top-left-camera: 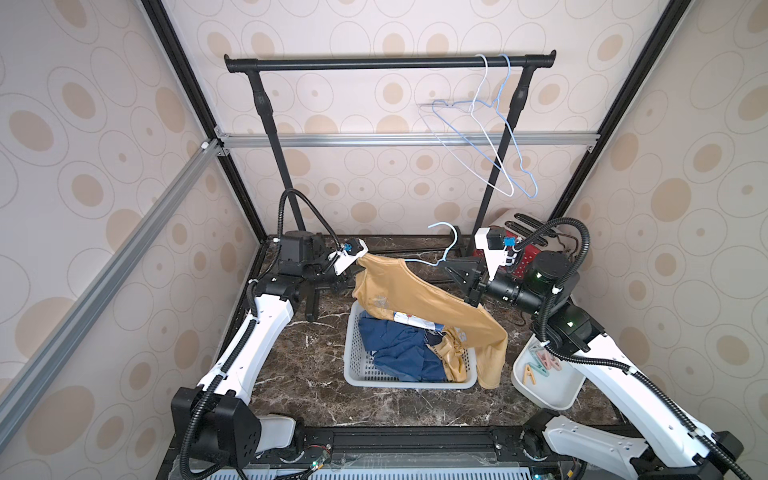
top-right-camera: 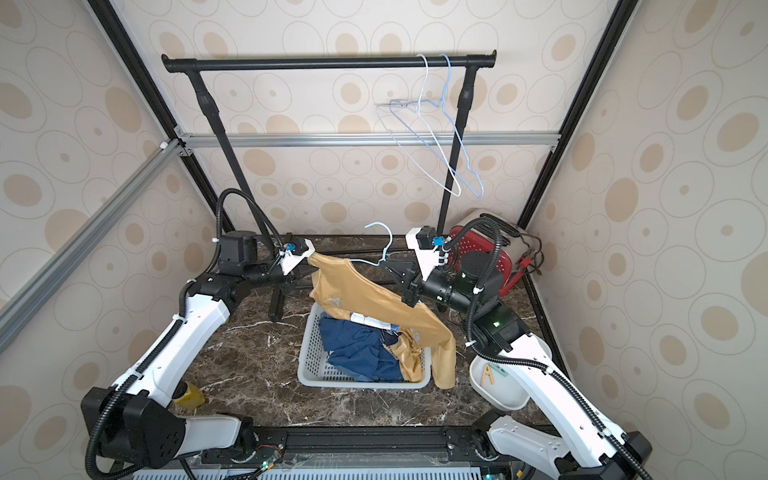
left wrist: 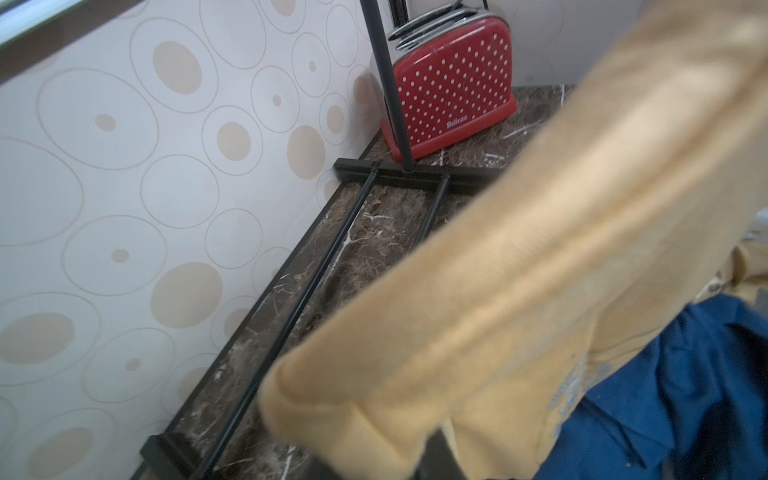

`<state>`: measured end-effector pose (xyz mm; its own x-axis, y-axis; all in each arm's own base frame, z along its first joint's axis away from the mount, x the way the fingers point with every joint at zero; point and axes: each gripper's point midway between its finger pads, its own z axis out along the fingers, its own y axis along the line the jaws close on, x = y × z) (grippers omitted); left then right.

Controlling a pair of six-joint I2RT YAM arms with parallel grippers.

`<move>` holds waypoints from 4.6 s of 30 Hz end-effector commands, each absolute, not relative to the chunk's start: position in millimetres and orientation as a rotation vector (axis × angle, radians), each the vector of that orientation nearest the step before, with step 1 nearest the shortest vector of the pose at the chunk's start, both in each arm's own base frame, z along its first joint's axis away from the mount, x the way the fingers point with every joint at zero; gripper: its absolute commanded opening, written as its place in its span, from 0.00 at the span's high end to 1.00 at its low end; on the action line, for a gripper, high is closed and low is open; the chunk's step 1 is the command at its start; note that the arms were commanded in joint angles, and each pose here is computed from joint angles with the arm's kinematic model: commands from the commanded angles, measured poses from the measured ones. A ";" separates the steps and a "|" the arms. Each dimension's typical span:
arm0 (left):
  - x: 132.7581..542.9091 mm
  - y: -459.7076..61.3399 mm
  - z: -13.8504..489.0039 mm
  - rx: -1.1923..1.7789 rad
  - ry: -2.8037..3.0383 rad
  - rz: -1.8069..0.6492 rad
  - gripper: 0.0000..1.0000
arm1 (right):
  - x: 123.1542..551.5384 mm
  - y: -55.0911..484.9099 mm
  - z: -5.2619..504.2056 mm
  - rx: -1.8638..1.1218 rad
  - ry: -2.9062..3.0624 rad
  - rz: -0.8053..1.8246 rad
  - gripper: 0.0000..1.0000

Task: Remove the clothespins securing t-shirts to the hanger
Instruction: Remove the T-shirt from the hanger, then place the T-shirt in the basket.

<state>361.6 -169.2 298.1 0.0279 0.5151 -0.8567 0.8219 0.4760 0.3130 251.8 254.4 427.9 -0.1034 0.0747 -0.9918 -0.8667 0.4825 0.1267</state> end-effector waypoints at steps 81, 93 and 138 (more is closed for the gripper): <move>415.4 -8.5 365.8 0.113 1.840 -0.419 1.00 | 219.0 174.7 438.8 -0.695 1.257 0.735 1.00; 391.6 -47.2 405.7 0.203 1.727 -0.544 1.00 | 251.2 232.1 466.3 -0.716 1.215 0.901 1.00; 290.3 -128.1 464.1 0.505 1.628 -0.500 1.00 | 287.1 233.1 549.7 -0.554 1.161 0.672 1.00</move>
